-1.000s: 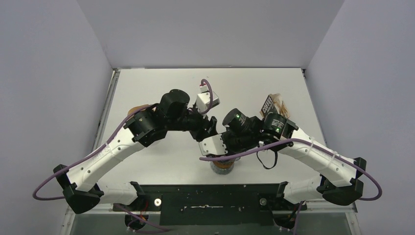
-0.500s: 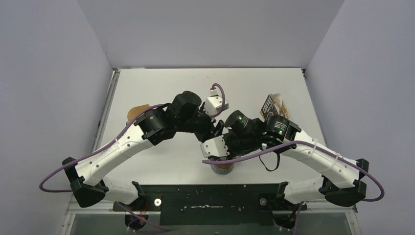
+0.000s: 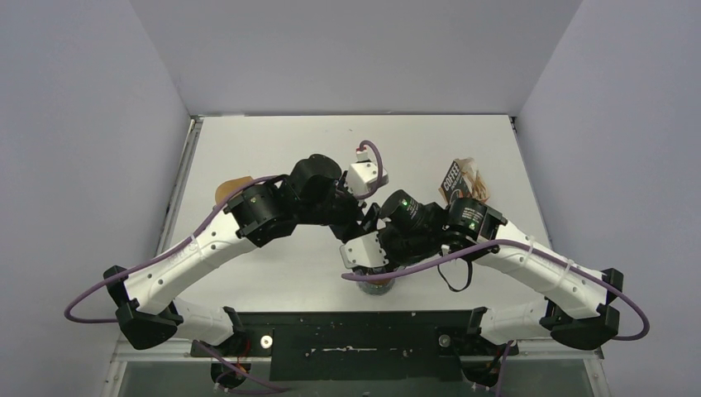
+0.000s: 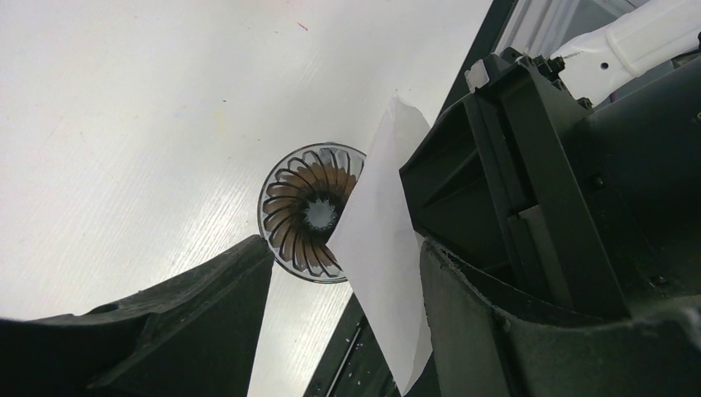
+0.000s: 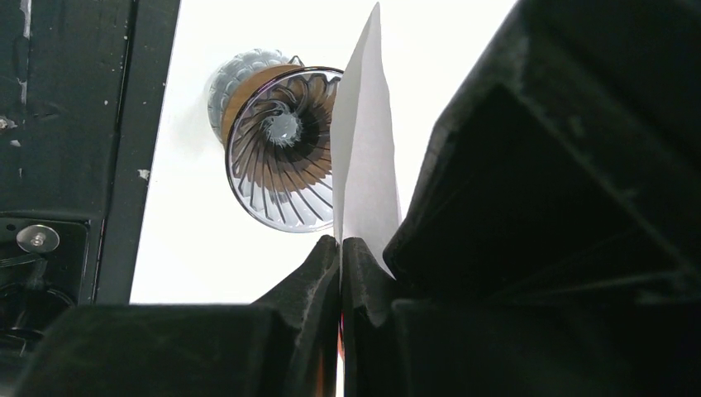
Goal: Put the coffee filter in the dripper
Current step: Place the coffee filter in the coffee dripper.
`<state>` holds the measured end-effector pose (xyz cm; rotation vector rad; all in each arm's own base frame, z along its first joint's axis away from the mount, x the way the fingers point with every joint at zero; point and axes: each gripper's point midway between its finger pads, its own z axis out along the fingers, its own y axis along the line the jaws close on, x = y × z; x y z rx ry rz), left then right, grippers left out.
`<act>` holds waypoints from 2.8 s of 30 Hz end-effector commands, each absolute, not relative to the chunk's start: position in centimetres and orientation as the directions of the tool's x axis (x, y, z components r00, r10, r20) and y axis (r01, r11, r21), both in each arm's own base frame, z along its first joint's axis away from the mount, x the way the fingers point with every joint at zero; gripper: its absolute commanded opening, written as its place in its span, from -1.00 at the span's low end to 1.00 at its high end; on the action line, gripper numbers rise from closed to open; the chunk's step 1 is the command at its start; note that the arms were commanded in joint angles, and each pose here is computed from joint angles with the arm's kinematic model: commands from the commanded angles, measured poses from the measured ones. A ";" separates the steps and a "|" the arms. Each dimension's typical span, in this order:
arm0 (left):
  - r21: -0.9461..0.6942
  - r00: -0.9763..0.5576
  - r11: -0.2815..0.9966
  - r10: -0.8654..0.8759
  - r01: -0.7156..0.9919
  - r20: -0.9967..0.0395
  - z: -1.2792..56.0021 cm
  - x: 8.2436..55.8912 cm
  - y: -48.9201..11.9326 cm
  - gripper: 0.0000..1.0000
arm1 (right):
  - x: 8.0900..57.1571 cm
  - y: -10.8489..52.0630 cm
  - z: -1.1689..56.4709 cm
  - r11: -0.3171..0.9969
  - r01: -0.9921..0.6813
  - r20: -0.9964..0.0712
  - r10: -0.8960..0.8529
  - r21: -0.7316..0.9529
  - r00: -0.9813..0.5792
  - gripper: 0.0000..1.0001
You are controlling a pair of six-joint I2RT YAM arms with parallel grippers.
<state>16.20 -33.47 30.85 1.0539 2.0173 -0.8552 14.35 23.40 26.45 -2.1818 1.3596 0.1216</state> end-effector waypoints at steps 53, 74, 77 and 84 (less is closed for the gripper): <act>-0.070 -0.408 0.639 0.400 0.766 -0.820 30.8 18.2 -31.9 0.25 | 13.1 23.5 28.3 -0.351 -0.786 -0.372 -0.733 -0.509 0.569 -1.00; -0.143 -0.437 0.564 0.428 0.813 -0.791 29.7 16.4 -33.1 0.26 | 14.1 24.1 28.9 -0.311 -0.772 -0.363 -0.745 -0.554 0.560 -1.00; -0.135 -0.429 0.568 0.422 0.812 -0.799 30.1 16.5 -32.9 0.26 | 14.1 24.0 28.8 -0.311 -0.772 -0.361 -0.746 -0.554 0.560 -1.00; -0.132 -0.416 0.573 0.398 0.809 -0.818 31.8 16.3 -32.1 0.26 | 14.3 23.9 28.4 -0.317 -0.765 -0.348 -0.748 -0.560 0.565 -1.00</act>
